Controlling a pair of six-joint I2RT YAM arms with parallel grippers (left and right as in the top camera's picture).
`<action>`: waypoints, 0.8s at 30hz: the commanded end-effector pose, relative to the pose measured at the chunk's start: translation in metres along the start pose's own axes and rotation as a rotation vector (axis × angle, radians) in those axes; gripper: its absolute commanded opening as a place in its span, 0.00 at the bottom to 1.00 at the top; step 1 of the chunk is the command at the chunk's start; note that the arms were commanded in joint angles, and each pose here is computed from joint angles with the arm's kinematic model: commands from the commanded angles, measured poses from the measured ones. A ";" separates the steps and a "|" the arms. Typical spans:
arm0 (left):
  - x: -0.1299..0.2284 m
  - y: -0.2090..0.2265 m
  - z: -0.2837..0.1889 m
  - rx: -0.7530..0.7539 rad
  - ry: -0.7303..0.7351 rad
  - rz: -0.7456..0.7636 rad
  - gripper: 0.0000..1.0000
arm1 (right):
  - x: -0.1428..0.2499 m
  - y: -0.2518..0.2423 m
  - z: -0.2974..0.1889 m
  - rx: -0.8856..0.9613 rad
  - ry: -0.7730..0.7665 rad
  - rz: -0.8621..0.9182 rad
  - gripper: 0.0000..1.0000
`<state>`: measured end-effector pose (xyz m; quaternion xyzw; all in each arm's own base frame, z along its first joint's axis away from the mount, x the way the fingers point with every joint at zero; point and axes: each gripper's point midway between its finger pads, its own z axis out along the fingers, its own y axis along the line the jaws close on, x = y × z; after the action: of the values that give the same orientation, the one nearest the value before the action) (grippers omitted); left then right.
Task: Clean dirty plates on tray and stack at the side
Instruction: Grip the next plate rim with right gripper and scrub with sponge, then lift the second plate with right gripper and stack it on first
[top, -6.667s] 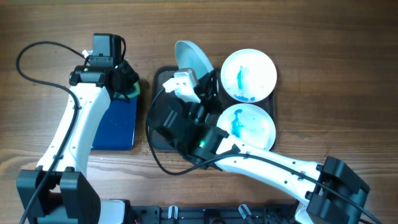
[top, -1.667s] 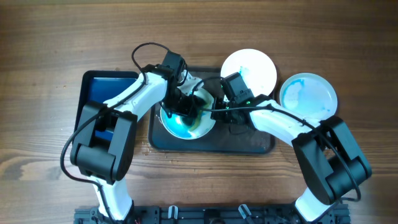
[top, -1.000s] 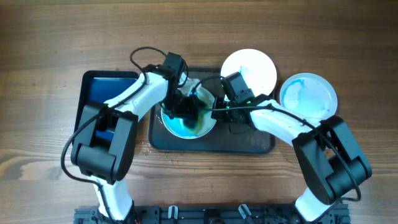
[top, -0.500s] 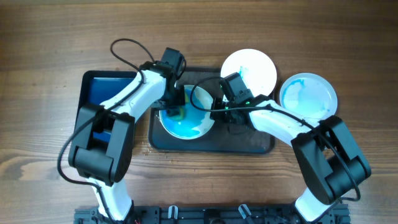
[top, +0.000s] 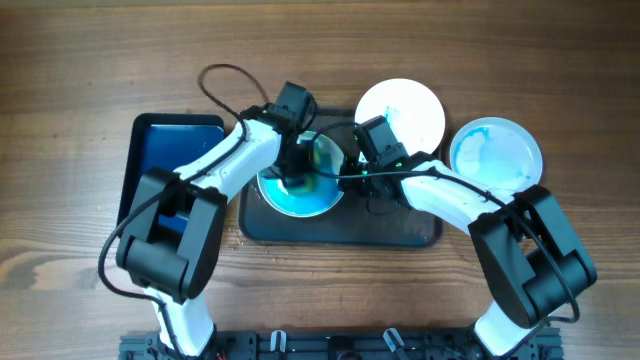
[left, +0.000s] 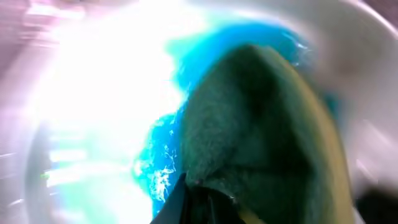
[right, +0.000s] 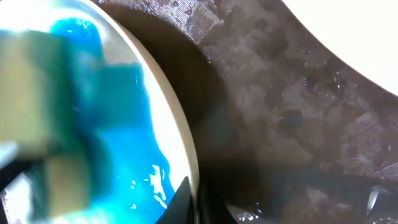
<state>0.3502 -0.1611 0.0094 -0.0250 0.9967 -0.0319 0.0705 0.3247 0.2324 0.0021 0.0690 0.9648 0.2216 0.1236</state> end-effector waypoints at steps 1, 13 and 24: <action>-0.018 0.090 -0.002 -0.439 -0.172 -0.251 0.04 | 0.002 -0.006 0.004 0.024 0.011 0.009 0.04; 0.049 -0.083 -0.023 0.686 0.163 0.498 0.04 | 0.003 -0.005 0.004 0.018 0.016 0.000 0.04; -0.008 0.069 0.006 -0.338 -0.103 -0.223 0.04 | 0.003 -0.005 0.004 0.018 0.016 -0.001 0.04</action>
<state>0.3570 -0.1345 0.0106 -0.1114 0.9891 0.0270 0.0928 0.3239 0.2326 0.0018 0.0686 0.9649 0.2231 0.1207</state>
